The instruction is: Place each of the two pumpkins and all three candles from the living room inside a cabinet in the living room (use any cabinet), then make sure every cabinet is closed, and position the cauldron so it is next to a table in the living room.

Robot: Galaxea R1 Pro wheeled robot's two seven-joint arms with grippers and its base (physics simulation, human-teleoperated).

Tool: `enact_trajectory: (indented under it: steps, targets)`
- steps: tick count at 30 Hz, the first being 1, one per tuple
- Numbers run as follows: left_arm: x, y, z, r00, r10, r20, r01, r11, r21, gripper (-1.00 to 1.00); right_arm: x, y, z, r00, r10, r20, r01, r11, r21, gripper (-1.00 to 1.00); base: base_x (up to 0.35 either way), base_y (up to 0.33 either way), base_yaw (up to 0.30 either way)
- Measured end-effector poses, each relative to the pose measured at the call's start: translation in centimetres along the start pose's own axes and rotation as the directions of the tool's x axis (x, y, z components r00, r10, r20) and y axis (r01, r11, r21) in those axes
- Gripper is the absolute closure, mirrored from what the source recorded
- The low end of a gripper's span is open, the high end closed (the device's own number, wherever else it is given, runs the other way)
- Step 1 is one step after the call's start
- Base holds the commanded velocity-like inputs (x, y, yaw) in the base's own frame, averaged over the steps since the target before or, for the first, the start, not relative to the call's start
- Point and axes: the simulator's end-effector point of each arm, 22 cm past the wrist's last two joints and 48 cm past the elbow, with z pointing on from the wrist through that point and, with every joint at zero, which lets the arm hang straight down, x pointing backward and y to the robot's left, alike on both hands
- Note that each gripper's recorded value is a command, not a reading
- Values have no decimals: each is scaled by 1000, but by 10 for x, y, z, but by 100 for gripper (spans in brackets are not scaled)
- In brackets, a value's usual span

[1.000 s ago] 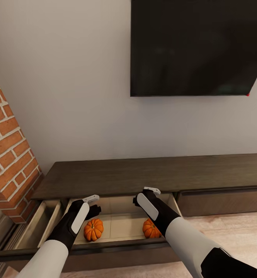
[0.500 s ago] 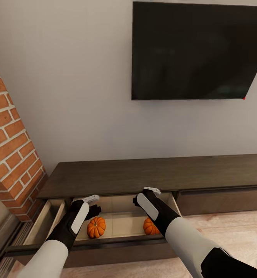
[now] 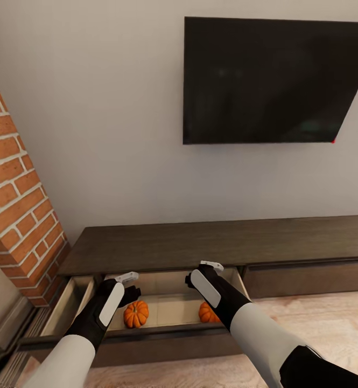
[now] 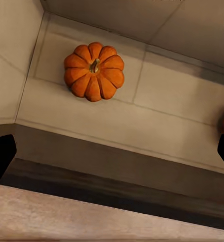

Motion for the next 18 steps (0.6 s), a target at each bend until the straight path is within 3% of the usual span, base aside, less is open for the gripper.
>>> enact_trajectory:
  steps: [18]
  targets:
    - [-19,-6,-30,1000,0,0,0,1000,-1,-100,-22,1,-29,1000,1,1,-1,1000,0,-100,-8,0,0]
